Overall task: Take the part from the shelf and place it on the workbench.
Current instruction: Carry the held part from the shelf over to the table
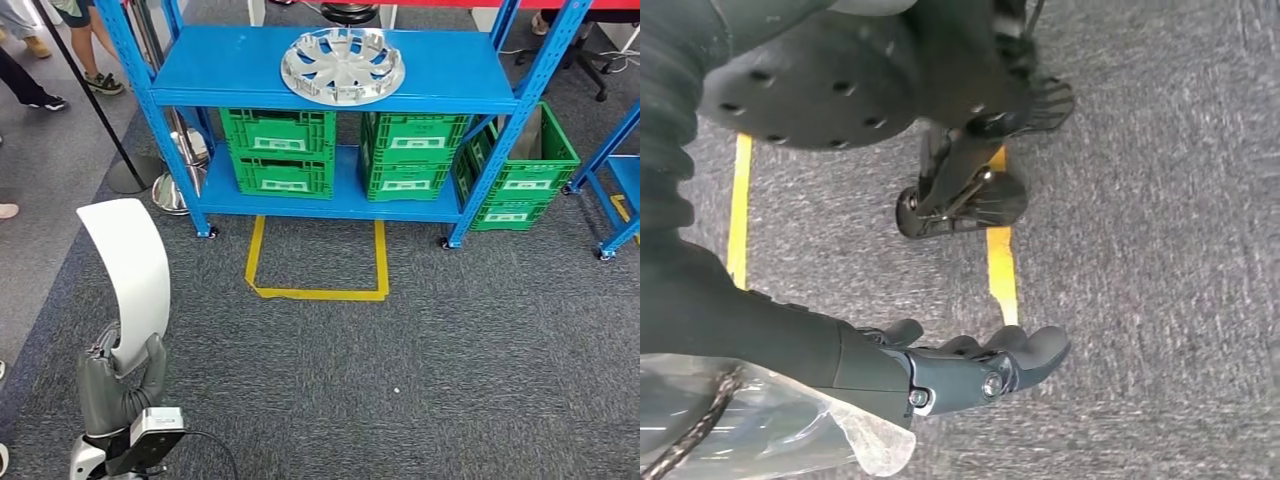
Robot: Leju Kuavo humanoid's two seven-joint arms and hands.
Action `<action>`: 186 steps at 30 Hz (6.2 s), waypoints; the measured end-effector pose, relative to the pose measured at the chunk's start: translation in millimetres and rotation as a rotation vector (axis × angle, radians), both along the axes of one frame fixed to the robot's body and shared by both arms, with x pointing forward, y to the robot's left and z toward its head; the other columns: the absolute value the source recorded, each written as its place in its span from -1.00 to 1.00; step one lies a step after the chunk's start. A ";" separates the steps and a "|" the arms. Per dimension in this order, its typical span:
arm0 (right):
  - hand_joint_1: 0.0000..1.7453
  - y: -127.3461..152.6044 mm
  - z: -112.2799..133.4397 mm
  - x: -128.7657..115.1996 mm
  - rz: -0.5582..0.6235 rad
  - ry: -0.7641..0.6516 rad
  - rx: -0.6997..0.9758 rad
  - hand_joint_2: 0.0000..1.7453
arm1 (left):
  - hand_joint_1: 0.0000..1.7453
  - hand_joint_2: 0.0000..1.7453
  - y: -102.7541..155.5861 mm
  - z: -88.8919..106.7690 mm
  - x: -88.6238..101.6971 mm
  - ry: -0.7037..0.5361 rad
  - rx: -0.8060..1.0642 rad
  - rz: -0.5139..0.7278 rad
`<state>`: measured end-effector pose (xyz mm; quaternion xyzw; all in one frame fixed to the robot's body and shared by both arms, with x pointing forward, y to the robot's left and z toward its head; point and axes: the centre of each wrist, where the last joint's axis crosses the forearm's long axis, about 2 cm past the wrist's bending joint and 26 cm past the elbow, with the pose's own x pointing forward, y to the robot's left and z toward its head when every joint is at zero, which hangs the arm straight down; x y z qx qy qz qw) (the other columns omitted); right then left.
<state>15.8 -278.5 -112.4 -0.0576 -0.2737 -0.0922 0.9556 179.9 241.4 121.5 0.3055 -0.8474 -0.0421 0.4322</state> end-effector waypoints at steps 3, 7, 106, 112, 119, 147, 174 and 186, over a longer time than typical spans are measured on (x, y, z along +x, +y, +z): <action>-1.00 0.9 -0.1 -2.3 0.002 0.005 0.004 1.00 | 1.00 1.00 -0.1 0.0 0.1 0.000 0.001 0.000; -1.00 1.4 0.0 -0.5 0.003 0.002 0.007 1.00 | 1.00 1.00 0.1 -0.4 0.2 0.001 0.002 -0.001; -1.00 10.5 -0.2 -13.3 -0.030 0.045 -0.017 1.00 | 1.00 1.00 -18.5 -8.1 13.8 0.075 -0.254 -0.286; -1.00 10.3 -0.1 -12.9 -0.030 0.036 -0.013 1.00 | 1.00 1.00 -18.5 -8.0 14.6 0.091 -0.268 -0.323; -1.00 10.8 -0.1 -11.5 -0.027 0.032 -0.011 1.00 | 1.00 1.00 -18.0 -9.4 13.1 0.102 -0.273 -0.327; -1.00 14.1 0.3 -8.6 -0.015 0.038 -0.011 1.00 | 1.00 1.00 -11.3 -12.7 9.1 0.126 -0.277 -0.309; -1.00 15.3 0.3 -9.2 -0.001 0.022 -0.002 1.00 | 1.00 1.00 -9.6 -10.1 11.3 0.110 -0.268 -0.307; -1.00 15.6 0.3 -9.4 0.013 0.026 0.005 1.00 | 1.00 1.00 -9.4 -6.7 16.3 0.120 -0.269 -0.283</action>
